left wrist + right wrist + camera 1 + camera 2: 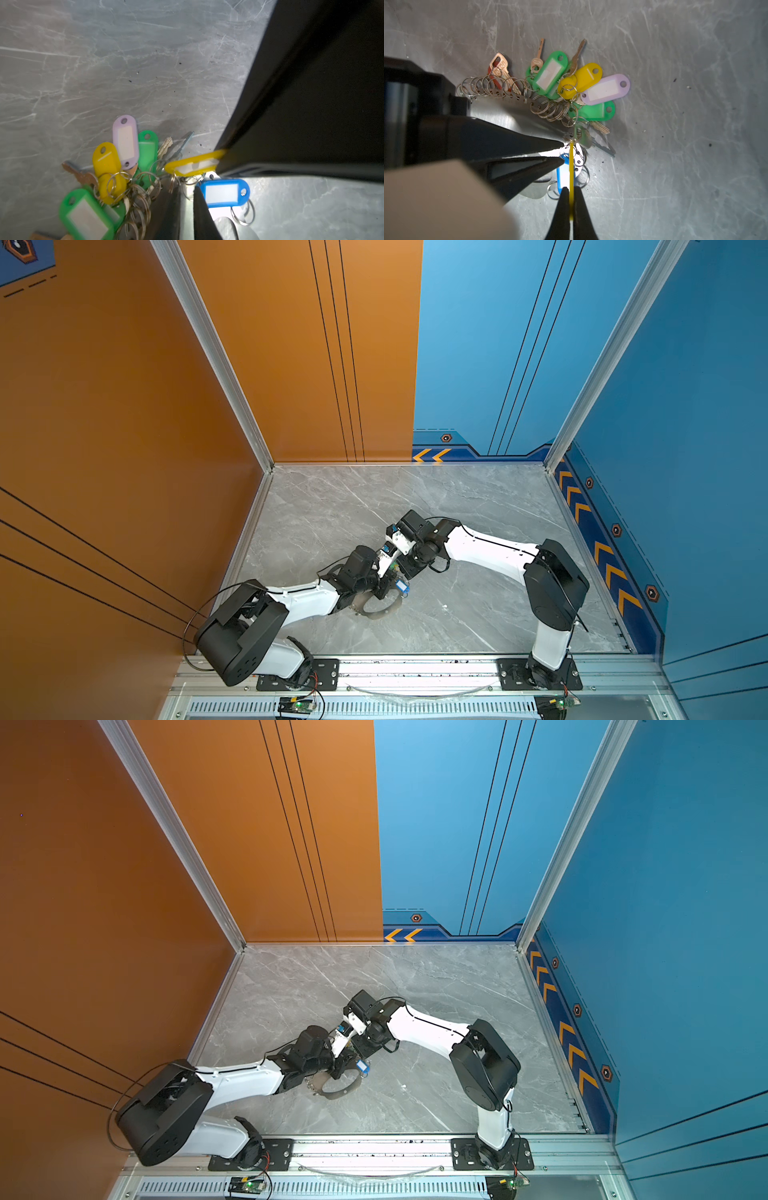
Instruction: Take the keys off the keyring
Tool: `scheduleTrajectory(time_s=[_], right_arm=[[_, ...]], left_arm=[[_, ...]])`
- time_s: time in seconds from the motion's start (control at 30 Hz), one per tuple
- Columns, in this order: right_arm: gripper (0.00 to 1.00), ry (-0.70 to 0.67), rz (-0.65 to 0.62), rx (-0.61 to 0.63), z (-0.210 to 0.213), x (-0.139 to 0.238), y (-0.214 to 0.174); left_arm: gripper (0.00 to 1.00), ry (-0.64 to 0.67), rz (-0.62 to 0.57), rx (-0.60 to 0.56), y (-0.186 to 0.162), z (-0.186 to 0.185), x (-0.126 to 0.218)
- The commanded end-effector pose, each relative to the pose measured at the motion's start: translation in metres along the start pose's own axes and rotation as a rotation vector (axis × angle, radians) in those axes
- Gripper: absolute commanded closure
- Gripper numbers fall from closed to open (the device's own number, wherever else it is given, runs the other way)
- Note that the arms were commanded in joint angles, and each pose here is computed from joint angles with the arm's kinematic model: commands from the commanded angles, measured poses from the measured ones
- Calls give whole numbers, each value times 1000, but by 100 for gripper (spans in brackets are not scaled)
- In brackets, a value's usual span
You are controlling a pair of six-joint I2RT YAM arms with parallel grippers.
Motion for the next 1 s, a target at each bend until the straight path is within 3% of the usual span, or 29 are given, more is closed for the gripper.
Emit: scheduleTrajectory(time_s=[0.0, 0.4, 0.67, 0.97], right_arm=[[99, 20, -29, -7, 5, 7, 2], [99, 26, -36, -9, 6, 9, 2], [98, 32, -37, -10, 6, 8, 3], [98, 29, -51, -6, 7, 11, 5]], left_arm=[[86, -22, -8, 0, 9, -2, -5], [75, 87, -42, 6, 12, 18, -4], [75, 169, -84, 35, 17, 29, 1], [75, 171, -125, 43, 20, 29, 9]])
Point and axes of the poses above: each gripper's point midway between its finger pads, its own x axis back along the fingers, its own z axis along the line the jaws close on, y = z × x, the point moved 3 cm from there along x, back along the fingers, and after that the axes turned 13 degrees about x, right-handed, at the moved point
